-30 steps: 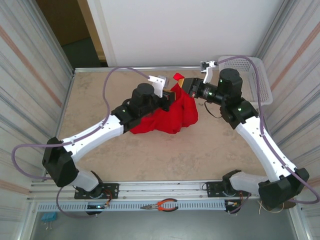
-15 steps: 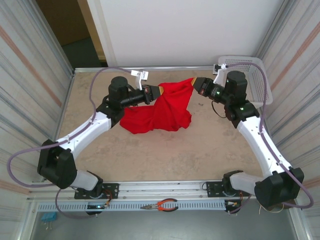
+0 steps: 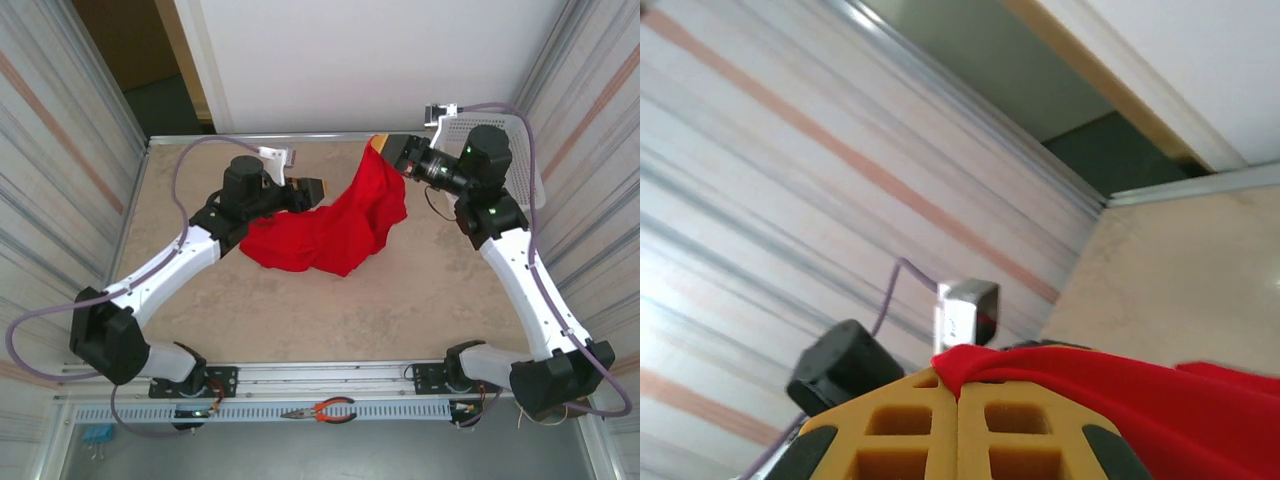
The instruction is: Fold the inside-out t-shirt
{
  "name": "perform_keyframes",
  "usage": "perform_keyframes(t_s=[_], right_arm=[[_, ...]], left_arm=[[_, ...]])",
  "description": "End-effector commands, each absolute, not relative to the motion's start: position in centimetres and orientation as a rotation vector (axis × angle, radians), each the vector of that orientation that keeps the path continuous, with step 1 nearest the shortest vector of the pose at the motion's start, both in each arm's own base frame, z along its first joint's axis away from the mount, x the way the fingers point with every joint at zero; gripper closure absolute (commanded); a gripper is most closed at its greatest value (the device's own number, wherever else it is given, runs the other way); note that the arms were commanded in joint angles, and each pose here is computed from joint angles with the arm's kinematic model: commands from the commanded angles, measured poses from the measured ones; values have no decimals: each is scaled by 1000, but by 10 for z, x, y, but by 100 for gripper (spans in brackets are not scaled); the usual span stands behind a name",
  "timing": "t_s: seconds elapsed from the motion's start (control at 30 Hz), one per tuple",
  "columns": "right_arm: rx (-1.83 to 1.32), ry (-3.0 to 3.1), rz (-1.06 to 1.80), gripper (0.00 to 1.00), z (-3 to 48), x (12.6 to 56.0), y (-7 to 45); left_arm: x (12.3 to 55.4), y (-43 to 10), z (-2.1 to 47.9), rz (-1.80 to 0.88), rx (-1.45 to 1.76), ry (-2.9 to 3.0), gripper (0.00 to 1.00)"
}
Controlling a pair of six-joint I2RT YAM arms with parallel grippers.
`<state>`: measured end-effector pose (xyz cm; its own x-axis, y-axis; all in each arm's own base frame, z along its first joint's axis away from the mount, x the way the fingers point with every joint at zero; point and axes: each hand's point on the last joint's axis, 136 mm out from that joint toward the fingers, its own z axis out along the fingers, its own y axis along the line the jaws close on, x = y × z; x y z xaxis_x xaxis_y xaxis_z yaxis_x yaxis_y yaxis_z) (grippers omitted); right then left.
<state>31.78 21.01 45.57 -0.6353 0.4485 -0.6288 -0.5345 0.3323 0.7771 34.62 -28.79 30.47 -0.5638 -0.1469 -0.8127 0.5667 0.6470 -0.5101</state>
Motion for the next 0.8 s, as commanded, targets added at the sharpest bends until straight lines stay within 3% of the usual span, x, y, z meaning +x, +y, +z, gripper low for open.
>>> perform_keyframes(t_s=[0.0,0.27,0.53,0.6,0.63,0.7,0.77], right_arm=[[-131,1714,1494,100,469,310,218],[-111,1774,1470,100,444,314,225],[-107,1795,1469,100,435,313,230],[-108,1797,1461,100,434,312,229],[-102,1802,1452,100,432,314,227],[-76,1813,1425,100,425,320,221],[-28,1838,1376,100,410,334,211]], left_arm=[[328,-277,359,-832,394,1779,36],[301,-328,398,-794,658,1655,35],[316,-362,380,-759,709,1686,35],[321,-368,375,-762,725,1695,45],[323,-370,373,-772,734,1700,58],[326,-370,371,-837,743,1709,98],[324,-365,377,-951,728,1693,100]])
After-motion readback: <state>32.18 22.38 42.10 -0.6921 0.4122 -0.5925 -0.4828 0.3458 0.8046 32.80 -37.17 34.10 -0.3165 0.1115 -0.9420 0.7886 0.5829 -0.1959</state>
